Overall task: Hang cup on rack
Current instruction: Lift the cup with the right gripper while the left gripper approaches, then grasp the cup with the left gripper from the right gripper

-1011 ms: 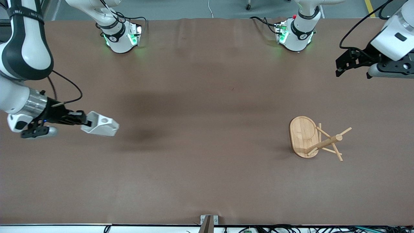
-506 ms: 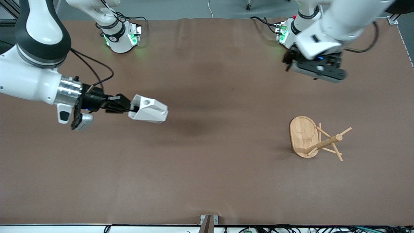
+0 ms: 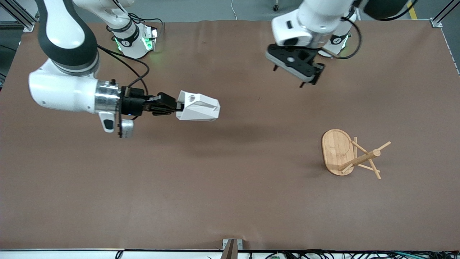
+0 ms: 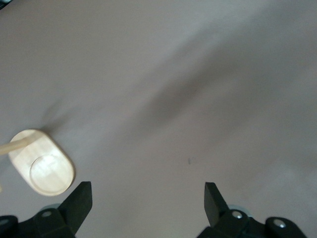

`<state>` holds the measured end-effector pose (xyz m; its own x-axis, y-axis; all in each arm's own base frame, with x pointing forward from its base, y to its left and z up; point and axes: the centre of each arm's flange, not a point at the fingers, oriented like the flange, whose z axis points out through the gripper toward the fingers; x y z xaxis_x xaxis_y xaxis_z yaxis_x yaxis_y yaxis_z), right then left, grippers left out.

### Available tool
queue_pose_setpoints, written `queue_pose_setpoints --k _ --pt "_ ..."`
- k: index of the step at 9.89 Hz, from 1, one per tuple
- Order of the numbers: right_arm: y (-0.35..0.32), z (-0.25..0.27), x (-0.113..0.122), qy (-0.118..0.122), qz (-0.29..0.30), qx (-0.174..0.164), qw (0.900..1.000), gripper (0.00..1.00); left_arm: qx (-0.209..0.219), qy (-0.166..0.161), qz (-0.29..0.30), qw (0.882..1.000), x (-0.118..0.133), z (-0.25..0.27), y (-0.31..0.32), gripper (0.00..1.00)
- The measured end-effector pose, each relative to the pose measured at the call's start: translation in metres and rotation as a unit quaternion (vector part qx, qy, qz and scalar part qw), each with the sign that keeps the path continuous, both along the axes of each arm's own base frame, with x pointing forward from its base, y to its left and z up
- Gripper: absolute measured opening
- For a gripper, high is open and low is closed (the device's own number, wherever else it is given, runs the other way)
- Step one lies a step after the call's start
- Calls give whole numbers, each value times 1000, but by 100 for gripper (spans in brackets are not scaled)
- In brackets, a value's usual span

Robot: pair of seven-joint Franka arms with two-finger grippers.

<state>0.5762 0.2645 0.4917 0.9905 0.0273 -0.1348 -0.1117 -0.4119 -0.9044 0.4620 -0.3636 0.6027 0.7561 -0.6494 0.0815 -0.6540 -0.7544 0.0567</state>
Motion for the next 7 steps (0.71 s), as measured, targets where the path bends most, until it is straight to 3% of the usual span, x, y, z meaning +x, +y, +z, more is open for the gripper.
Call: queue_pose_setpoints --k 2,4,7 --pt "24 -18 -4 17 11 30 999 5 -7 -17 -92 996 1 -4 -13 100" --pt "44 -44 -8 2 37 48 998 5 -25 -40 -168 985 10 -9 -22 100" --pt "60 -64 -17 15 73 59 995 5 -42 -56 -236 969 16 -17 -38 100"
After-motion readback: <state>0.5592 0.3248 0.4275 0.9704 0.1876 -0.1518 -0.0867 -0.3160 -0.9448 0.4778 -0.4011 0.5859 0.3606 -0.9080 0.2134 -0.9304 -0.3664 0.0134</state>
